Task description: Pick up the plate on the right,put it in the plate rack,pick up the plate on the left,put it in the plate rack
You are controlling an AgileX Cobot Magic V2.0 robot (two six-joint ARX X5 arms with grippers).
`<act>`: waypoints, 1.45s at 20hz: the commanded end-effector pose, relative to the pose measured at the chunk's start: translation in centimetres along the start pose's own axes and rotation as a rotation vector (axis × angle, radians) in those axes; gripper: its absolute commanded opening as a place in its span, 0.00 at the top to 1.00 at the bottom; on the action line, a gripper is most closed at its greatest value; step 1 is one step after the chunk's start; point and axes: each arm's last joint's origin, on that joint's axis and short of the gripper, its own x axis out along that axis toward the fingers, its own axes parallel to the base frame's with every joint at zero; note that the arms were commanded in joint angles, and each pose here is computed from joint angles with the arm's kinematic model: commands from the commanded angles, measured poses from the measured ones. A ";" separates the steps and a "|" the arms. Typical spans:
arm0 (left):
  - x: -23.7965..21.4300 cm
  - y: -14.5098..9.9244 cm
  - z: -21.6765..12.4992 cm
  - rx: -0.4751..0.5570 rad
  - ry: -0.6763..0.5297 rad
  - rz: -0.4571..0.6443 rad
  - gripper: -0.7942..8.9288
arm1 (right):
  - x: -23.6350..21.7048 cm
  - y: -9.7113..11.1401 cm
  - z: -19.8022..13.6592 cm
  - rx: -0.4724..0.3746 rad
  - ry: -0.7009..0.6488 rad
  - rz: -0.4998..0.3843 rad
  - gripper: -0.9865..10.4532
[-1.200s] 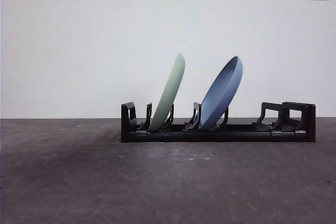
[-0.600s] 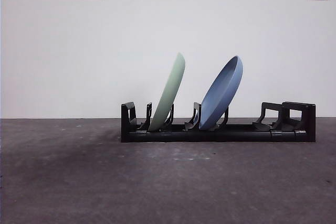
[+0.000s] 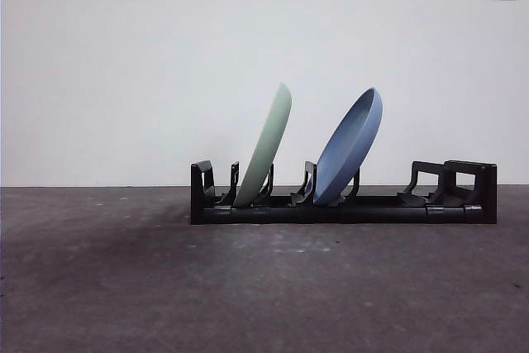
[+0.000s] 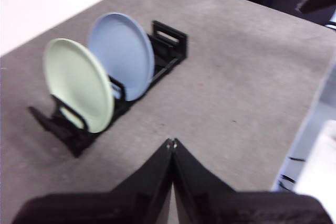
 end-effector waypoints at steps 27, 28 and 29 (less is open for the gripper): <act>4.4 6.2 -25.2 -0.010 -0.317 0.644 0.92 | 5.5 -0.9 2.3 0.026 0.209 -0.047 0.91; 4.7 6.2 -25.8 -0.023 -0.316 0.645 0.92 | 5.5 -0.9 2.3 0.026 0.209 -0.047 0.91; 4.9 6.2 -26.4 -0.035 -0.318 0.646 0.92 | 5.5 -0.9 2.3 0.026 0.209 -0.047 0.91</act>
